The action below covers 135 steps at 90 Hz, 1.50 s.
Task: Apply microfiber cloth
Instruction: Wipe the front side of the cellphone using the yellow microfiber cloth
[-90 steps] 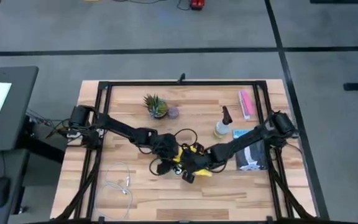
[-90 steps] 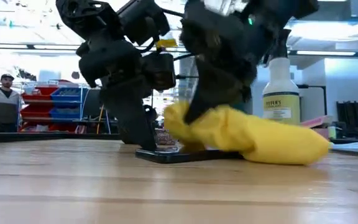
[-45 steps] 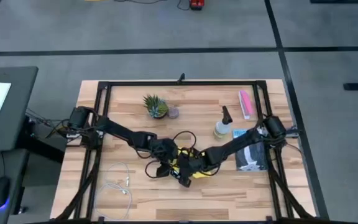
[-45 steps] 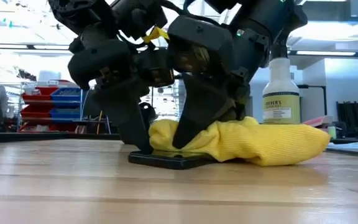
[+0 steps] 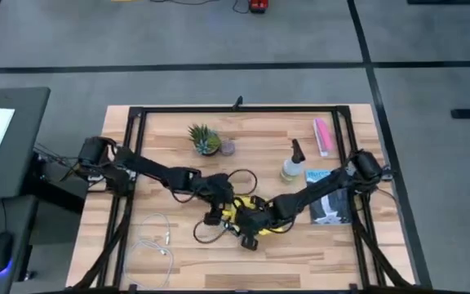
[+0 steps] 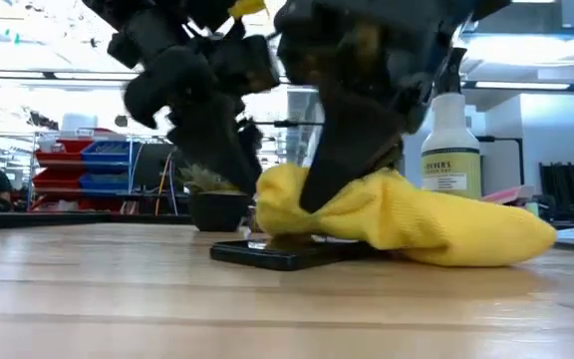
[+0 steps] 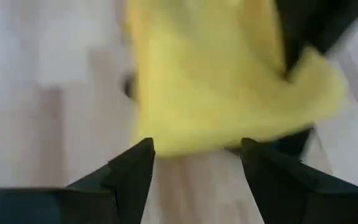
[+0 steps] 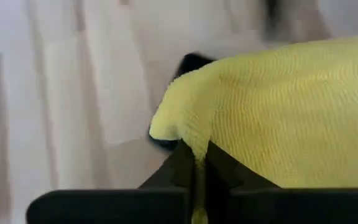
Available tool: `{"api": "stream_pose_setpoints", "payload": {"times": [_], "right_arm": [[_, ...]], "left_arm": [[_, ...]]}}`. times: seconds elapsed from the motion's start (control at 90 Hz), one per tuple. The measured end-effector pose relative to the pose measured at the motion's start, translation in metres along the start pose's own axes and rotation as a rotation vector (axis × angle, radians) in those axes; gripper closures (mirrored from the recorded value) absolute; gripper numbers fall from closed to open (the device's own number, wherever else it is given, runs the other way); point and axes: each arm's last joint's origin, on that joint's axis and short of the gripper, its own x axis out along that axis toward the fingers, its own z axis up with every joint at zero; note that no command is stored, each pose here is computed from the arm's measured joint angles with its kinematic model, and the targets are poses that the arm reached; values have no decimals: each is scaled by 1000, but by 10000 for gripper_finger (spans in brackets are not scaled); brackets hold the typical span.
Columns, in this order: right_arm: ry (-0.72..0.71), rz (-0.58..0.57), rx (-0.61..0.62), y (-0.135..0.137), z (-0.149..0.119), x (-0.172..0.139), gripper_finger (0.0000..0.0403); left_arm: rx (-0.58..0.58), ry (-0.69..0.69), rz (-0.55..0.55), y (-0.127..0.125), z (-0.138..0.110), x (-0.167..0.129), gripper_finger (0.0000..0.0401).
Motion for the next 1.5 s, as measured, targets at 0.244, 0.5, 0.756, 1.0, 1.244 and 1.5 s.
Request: {"api": "stream_pose_setpoints", "payload": {"times": [0.244, 0.5, 0.756, 1.0, 1.244, 1.5], "right_arm": [[24, 21, -22, 14, -6, -35, 403], [140, 48, 27, 13, -25, -18, 403], [184, -30, 48, -3, -27, 1, 403], [235, -205, 21, -16, -34, -3, 403], [188, -202, 4, -12, -29, -20, 403], [57, -144, -32, 4, -21, -65, 403]], "left_arm": [[101, -96, -77, 13, 2, 15, 182], [148, -100, -72, 24, 8, 48, 182], [110, 100, -84, 32, -4, 61, 182], [-31, 304, 3, 35, -16, 46, 183], [-199, 378, 75, 25, -20, 41, 183], [-205, 346, 127, 20, -16, 41, 183]]}}
